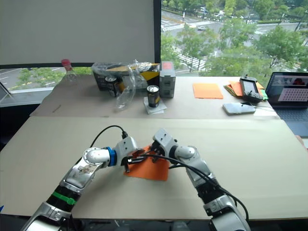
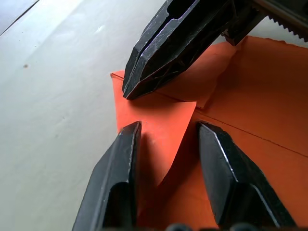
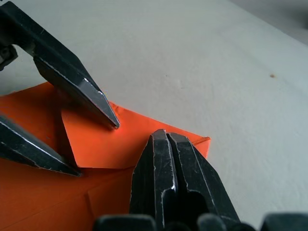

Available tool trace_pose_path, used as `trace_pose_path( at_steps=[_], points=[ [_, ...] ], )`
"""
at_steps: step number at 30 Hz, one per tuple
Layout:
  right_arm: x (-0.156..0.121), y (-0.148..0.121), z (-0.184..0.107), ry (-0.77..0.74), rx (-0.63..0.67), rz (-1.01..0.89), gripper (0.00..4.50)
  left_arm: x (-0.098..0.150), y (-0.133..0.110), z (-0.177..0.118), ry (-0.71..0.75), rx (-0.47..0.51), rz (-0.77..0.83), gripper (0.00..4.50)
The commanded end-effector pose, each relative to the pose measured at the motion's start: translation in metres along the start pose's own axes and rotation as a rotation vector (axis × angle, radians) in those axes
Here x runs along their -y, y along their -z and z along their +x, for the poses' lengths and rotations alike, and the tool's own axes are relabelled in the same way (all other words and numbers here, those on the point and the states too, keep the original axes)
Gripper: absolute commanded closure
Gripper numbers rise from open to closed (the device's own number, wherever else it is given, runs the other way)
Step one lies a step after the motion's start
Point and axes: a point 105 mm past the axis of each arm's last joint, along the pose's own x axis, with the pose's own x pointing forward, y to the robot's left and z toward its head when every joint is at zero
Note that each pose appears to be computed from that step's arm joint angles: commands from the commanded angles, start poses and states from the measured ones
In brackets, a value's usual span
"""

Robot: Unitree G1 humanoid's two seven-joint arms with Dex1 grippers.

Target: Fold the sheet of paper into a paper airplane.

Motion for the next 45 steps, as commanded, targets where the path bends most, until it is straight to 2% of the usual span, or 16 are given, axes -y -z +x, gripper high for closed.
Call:
trace_pose_path(
  at_steps=[1, 4, 7, 12, 14, 21, 25, 34, 38, 42, 45],
  points=[
    [-0.006, 0.002, 0.004, -0.023, -0.008, -0.004, 4.5, -0.018, -0.018, -0.008, -0.025, 0.09, -0.05, 1.24],
    [-0.006, 0.003, 0.004, -0.023, -0.018, -0.011, 4.5, -0.032, -0.036, -0.022, -0.021, 0.203, -0.174, 0.27],
    [-0.007, 0.005, 0.004, -0.023, -0.025, -0.013, 4.5, -0.045, -0.047, -0.036, -0.044, 0.285, -0.241, 0.27],
    [-0.008, 0.007, 0.002, -0.025, -0.029, -0.008, 4.5, -0.05, -0.051, -0.045, -0.054, 0.332, -0.291, 0.27],
    [-0.009, 0.007, 0.002, -0.029, -0.03, -0.008, 4.5, -0.05, -0.047, -0.043, -0.067, 0.328, -0.313, 0.84],
    [-0.011, 0.007, 0.002, -0.024, -0.032, -0.002, 4.5, -0.035, -0.013, -0.022, -0.077, 0.13, -0.251, 3.13],
    [-0.011, 0.008, 0.001, -0.019, -0.034, 0.001, 4.5, -0.03, 0.002, -0.018, -0.089, 0.071, -0.255, 4.48],
    [-0.014, 0.008, 0.002, -0.022, -0.032, 0.004, 4.5, -0.016, 0.016, -0.015, -0.082, 0.029, -0.271, 4.48],
    [-0.014, 0.007, 0.003, -0.022, -0.032, 0.0, 4.5, -0.018, 0.0, -0.015, -0.087, 0.113, -0.279, 4.48],
    [-0.013, 0.006, 0.005, -0.02, -0.03, 0.003, 4.5, -0.017, 0.003, -0.015, -0.087, 0.076, -0.144, 4.48],
    [-0.014, 0.006, 0.006, -0.022, -0.028, 0.004, 4.5, -0.024, -0.003, -0.018, -0.121, 0.148, -0.204, 4.48]
  ],
)
